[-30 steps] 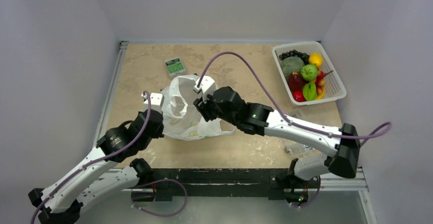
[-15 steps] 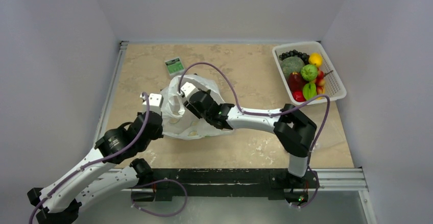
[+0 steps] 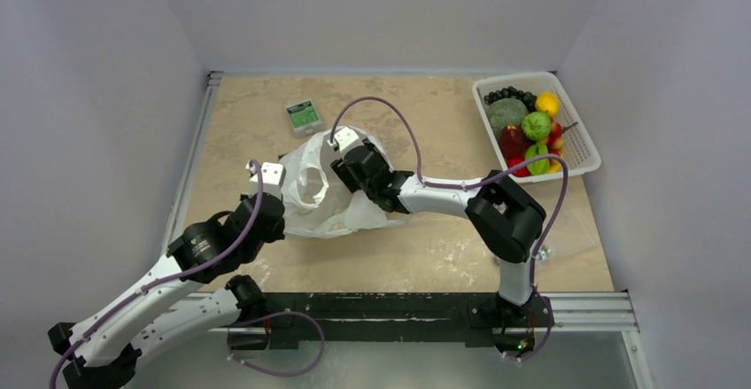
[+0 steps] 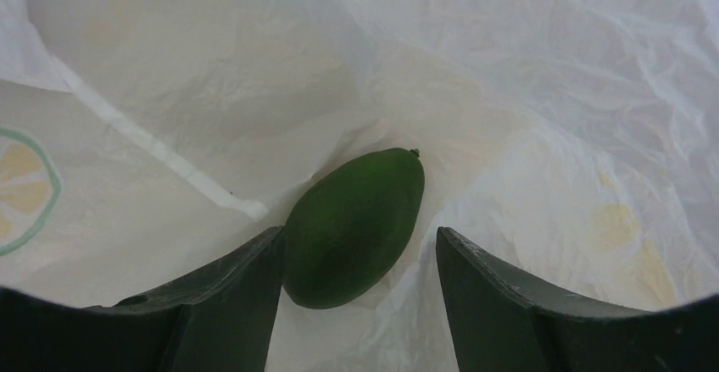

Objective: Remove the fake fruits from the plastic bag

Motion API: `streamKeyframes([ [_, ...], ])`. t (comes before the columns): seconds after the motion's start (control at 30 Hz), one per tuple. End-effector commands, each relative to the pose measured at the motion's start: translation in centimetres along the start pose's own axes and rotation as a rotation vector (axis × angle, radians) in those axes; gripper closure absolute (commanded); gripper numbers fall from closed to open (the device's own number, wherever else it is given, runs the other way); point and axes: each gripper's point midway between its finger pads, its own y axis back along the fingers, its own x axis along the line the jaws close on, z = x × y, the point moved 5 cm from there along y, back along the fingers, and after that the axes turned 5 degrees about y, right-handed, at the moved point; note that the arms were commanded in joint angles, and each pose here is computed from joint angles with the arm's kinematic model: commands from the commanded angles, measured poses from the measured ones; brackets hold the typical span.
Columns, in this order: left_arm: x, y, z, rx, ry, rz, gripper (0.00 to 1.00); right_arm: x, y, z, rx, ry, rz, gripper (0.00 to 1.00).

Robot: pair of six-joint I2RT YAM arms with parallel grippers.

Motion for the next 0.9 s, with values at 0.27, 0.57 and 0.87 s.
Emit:
streamKeyframes([
  [0.27,-0.3,0.2,0.8,-0.018,0.013,0.002,1.00,0.1,-0.3,-2.8,0.010,-0.105,0.032,0.26],
  [0.57,-0.5,0.0,0.7,-0.008,0.000,0.007,1.00,0.6,-0.8,-2.5,-0.016,-0.149,0.050,0.33],
  [0.87,-0.5,-0.2,0.6,0.000,-0.009,0.021,1.00,0.9,2.3,2.3,-0.086,-0.260,0.153,0.70],
])
